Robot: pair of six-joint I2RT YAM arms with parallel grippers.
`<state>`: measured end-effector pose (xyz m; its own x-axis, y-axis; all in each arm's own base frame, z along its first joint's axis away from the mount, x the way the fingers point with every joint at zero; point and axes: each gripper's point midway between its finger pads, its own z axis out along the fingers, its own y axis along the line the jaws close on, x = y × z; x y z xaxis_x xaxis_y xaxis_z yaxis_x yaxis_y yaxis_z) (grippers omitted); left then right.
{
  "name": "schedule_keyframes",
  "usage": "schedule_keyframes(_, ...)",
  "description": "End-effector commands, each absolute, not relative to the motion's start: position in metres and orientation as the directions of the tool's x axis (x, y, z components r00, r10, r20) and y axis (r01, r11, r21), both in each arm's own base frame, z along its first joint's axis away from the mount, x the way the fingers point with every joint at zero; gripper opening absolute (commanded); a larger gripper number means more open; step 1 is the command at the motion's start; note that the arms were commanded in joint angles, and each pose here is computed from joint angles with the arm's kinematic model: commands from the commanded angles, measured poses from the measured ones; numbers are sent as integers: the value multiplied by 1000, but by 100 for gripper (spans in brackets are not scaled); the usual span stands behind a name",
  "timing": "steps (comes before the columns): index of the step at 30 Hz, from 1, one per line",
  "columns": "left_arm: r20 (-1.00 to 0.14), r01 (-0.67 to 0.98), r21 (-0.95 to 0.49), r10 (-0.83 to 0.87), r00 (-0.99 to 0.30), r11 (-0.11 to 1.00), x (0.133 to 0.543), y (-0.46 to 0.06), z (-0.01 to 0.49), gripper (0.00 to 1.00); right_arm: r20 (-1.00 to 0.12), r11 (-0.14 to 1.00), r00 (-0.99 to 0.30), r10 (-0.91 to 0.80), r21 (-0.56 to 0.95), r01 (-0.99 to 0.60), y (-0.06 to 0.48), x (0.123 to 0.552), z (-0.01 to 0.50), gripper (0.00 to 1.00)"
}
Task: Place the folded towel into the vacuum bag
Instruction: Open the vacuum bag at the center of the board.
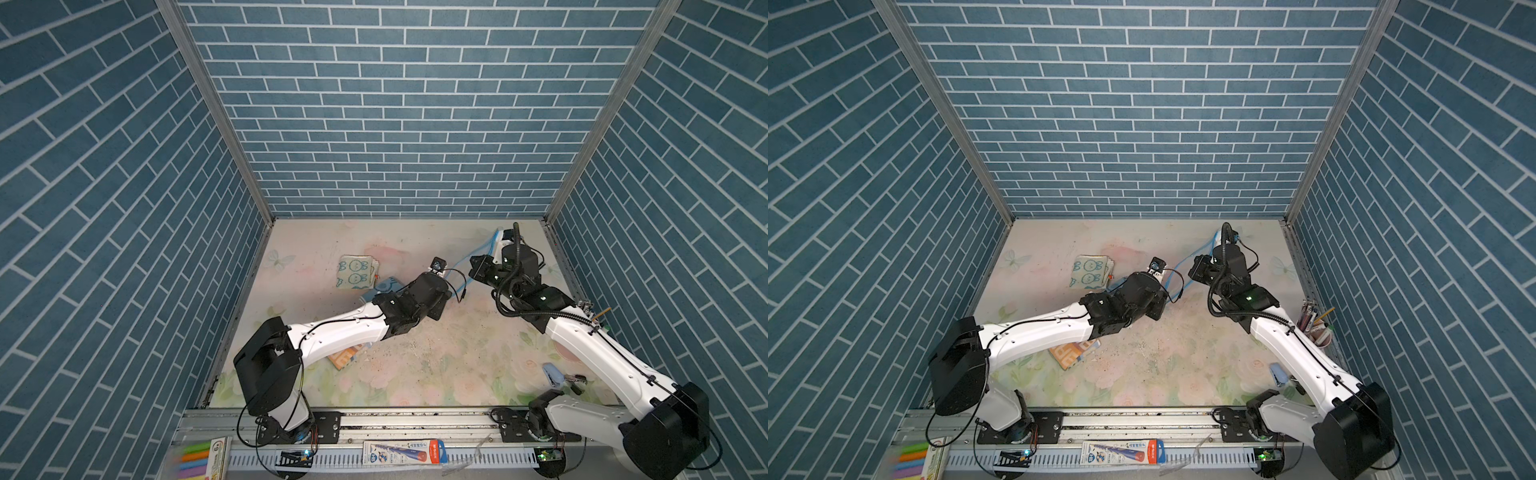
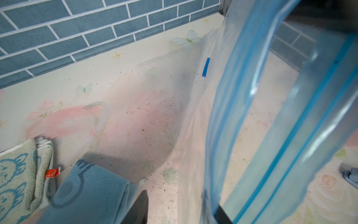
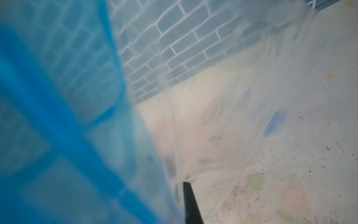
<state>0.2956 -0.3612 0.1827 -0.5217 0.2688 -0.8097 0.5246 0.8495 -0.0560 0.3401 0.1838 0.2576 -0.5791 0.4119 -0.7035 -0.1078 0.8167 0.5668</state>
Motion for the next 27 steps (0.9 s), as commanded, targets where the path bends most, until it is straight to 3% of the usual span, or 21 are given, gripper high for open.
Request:
schedule_keyframes(1,-803,544,-68,278,-527,836,298,-371,179,43,-717,802,-559,416,580,-146,185,337,269,0)
schedule_keyframes(9,-779,550,-81,292,-555,831,297,-375,171,22,-727,806,-547,416,573,-149,183,337,273,0)
schedule_keyframes(13,-795,541,-75,277,-540,838,299,-371,180,0,-720,814,-566,402,564,-138,184,339,268,0)
schedule_keyframes(19,-842,531,-54,247,-480,846,305,-365,206,0,-706,815,-598,380,562,-145,189,337,260,1)
schedule_keyframes(24,-892,483,-28,196,-407,875,315,-355,236,0,-698,800,-612,371,575,-171,195,334,267,11)
schedule_keyframes(27,-919,446,-3,173,-354,895,320,-345,257,0,-700,785,-620,354,583,-209,203,333,277,26)
